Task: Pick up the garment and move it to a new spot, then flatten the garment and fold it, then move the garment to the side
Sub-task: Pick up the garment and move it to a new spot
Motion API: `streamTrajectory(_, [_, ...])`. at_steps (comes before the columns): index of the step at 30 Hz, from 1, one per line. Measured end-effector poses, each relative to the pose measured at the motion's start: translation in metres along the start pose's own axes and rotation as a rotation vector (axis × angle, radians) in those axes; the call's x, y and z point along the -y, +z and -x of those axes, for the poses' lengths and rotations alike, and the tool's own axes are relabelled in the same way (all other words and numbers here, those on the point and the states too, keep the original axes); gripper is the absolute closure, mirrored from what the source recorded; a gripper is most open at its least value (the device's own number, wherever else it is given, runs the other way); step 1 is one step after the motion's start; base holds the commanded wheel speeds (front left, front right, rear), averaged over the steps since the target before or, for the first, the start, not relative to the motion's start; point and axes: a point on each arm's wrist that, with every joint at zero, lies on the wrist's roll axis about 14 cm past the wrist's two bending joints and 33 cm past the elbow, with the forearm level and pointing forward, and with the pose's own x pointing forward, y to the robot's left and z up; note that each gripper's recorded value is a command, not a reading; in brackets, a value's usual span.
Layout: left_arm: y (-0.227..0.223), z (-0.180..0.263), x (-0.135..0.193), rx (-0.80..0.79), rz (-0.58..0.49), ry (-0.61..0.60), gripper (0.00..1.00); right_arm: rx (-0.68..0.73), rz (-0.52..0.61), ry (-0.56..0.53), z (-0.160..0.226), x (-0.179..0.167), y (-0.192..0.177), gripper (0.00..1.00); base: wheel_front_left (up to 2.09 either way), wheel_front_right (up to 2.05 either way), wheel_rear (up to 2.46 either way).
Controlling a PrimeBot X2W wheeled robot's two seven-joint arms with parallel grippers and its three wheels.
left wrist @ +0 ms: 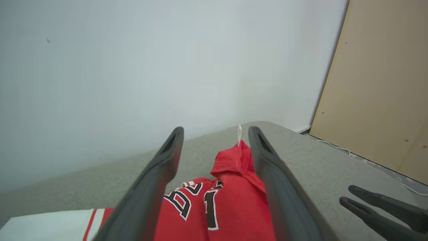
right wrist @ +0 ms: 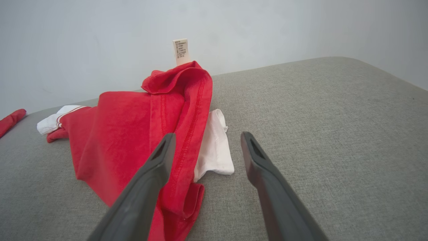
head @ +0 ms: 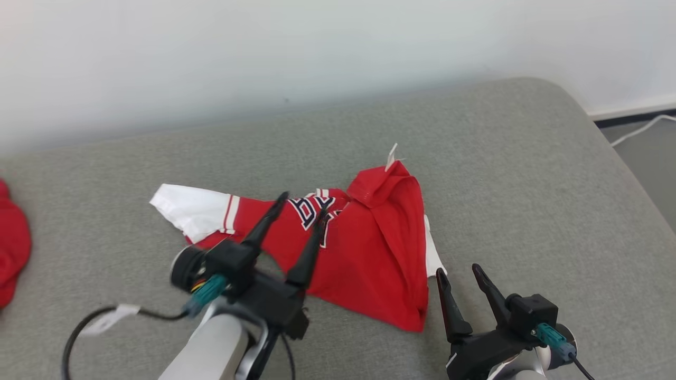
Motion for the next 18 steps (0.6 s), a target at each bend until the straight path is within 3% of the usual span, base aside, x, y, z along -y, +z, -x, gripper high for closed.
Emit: streamTrajectory(18, [0.022,0.112,-0.104,0.005,-0.17,0.443,0.0,0.016,0.011,0.088,-0.006,-0.029,0.006,0.0,0.0,0.0,0.0])
